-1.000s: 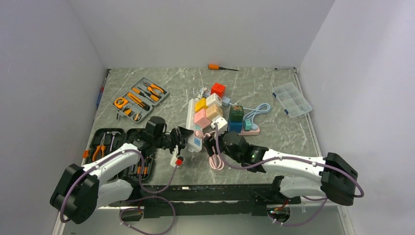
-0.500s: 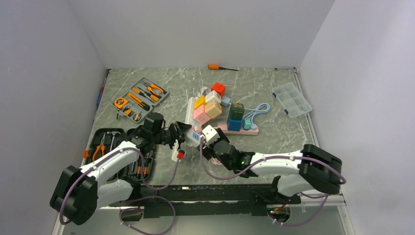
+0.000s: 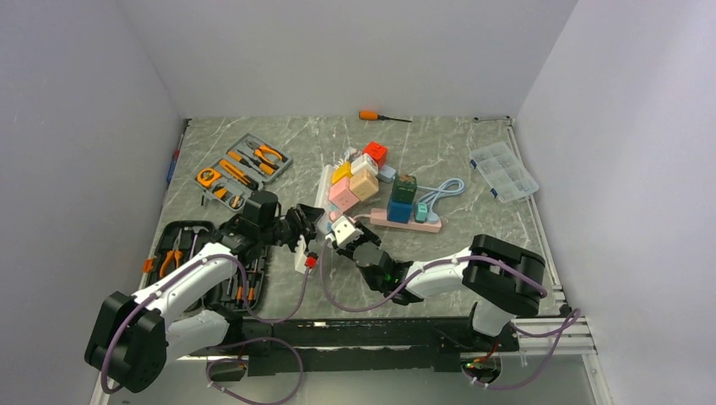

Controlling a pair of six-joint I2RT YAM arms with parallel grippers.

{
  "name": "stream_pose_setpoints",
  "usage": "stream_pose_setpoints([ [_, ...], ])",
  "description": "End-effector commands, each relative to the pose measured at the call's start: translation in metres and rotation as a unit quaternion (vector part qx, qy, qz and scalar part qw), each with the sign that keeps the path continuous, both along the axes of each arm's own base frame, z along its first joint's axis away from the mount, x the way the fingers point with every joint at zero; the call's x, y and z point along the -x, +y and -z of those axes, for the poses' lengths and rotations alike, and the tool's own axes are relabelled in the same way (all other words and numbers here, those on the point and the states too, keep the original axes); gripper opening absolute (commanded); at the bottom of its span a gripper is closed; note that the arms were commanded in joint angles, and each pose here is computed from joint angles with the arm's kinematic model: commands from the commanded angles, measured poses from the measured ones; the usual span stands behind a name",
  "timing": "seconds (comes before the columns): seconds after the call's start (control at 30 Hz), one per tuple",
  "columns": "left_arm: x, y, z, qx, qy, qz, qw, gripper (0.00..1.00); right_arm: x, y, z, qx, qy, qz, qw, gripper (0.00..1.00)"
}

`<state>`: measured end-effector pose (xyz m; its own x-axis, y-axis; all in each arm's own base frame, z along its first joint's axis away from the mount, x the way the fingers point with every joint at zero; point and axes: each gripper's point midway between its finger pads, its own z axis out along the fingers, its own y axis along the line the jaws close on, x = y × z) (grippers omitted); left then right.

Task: Pull the plug off the socket
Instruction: Remove the plug from the socket.

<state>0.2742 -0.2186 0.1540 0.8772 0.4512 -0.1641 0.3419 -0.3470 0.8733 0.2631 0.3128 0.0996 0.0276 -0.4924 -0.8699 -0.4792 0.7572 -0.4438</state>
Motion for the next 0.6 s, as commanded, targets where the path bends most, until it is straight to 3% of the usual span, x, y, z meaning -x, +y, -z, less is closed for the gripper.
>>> stream_pose_setpoints([
  [0.0, -0.003, -0.020, -0.093, 0.072, -0.130, 0.049, 0.988, 0.07, -0.020, 0.005, -0.059, -0.099, -0.054, 0.049, 0.992, 0.31],
  [0.1, -0.002, -0.017, -0.084, 0.057, -0.117, 0.048, 0.990, 0.07, -0.019, 0.001, -0.064, -0.115, -0.056, 0.054, 0.990, 0.04],
  [0.13, -0.001, -0.016, -0.081, 0.052, -0.117, 0.049, 0.990, 0.07, -0.019, -0.001, -0.067, -0.122, -0.057, 0.060, 0.989, 0.00],
  [0.57, 0.011, -0.009, -0.050, -0.001, -0.102, 0.070, 0.992, 0.07, -0.029, -0.030, -0.079, -0.193, -0.068, 0.121, 0.971, 0.00],
])
